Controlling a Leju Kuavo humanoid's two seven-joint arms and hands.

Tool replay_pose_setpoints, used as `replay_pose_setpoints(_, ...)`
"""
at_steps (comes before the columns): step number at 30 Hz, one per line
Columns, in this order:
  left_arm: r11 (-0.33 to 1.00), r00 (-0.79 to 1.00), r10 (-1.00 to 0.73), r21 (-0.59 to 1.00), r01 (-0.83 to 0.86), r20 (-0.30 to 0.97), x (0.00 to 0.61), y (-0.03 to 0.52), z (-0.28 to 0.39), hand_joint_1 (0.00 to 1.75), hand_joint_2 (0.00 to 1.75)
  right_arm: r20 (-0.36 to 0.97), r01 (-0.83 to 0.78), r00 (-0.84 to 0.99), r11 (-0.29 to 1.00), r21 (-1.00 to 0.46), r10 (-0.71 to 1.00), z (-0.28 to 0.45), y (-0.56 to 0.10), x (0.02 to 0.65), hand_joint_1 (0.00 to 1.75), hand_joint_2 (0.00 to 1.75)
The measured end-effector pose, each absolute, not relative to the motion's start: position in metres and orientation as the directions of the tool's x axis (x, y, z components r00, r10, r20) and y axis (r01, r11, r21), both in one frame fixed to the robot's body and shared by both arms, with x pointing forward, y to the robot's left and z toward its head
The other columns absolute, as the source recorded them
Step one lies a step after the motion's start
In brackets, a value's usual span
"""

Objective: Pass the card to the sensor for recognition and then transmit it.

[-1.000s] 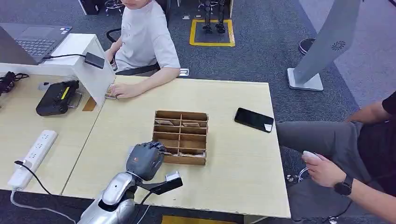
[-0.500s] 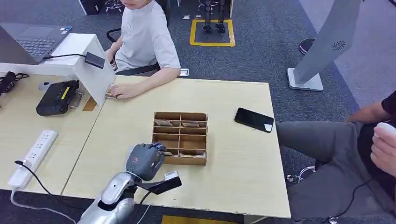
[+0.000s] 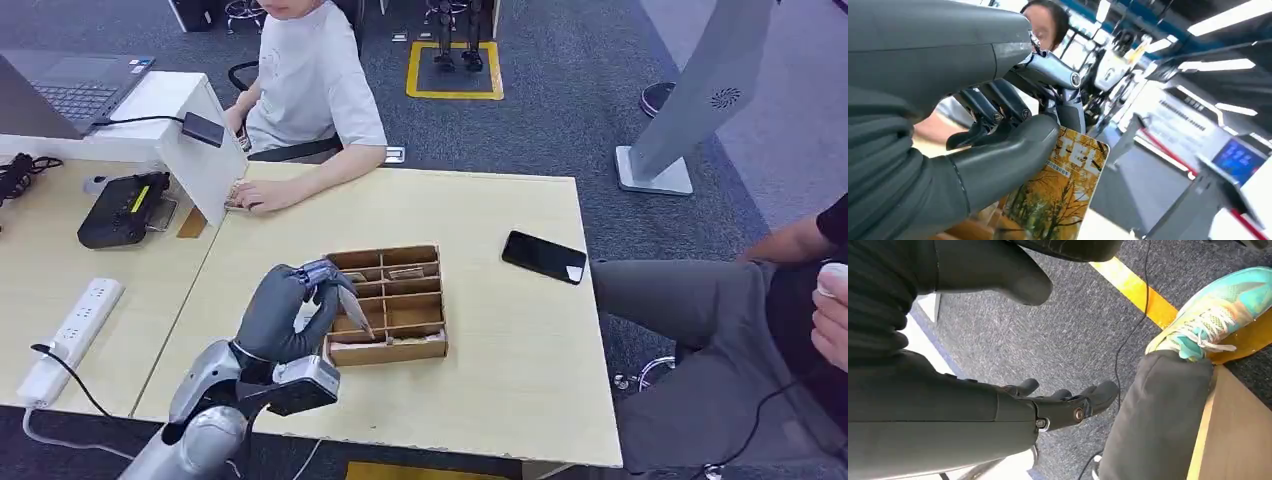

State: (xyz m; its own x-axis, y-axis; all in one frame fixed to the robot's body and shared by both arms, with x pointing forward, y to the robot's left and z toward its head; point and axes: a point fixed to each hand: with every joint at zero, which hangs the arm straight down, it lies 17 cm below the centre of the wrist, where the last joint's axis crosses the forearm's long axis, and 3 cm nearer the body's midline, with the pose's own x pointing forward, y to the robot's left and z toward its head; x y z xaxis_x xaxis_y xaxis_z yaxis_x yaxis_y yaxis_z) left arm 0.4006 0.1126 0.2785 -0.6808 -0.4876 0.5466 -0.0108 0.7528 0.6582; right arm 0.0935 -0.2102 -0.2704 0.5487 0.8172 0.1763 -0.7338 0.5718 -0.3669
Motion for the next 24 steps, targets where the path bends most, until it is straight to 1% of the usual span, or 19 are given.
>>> replay_pose_setpoints(7, 0.755, -0.732, -0.488, 0.651, -0.082, 0.475, 0.387, 0.118, 0.306, 1.75, 1.75, 0.177, -0.734, 0.549, 0.572, -0.366, 0.817, -0.270, -0.210, 0.093, 0.00, 1.75)
replay_pose_setpoints(12, 0.746, -0.723, -0.511, 0.658, -0.105, 0.464, 0.387, 0.122, 0.305, 1.75, 1.75, 0.178, -0.734, 0.548, 0.572, -0.366, 0.817, -0.270, -0.210, 0.093, 0.00, 1.75)
replay_pose_setpoints(14, 0.728, -0.707, -0.552, 0.669, -0.151, 0.441, 0.390, 0.128, 0.306, 1.75, 1.75, 0.178, -0.734, 0.548, 0.572, -0.366, 0.817, -0.270, -0.210, 0.093, 0.00, 1.75)
replay_pose_setpoints(19, 0.654, -0.609, -0.693, 0.692, -0.307, 0.385, 0.412, 0.159, 0.308, 1.75, 1.75, 0.178, -0.738, 0.541, 0.566, -0.368, 0.822, -0.270, -0.209, 0.094, 0.00, 1.75)
replay_pose_setpoints(22, 0.549, -0.483, -0.810, 0.719, -0.426, 0.332, 0.441, 0.196, 0.307, 1.75, 1.75, 0.180, -0.743, 0.531, 0.557, -0.370, 0.828, -0.270, -0.209, 0.095, 0.00, 1.75)
replay_pose_setpoints(24, 0.491, -0.421, -0.855, 0.733, -0.471, 0.302, 0.456, 0.217, 0.306, 1.75, 1.75, 0.180, -0.746, 0.526, 0.553, -0.371, 0.831, -0.270, -0.208, 0.095, 0.00, 1.75)
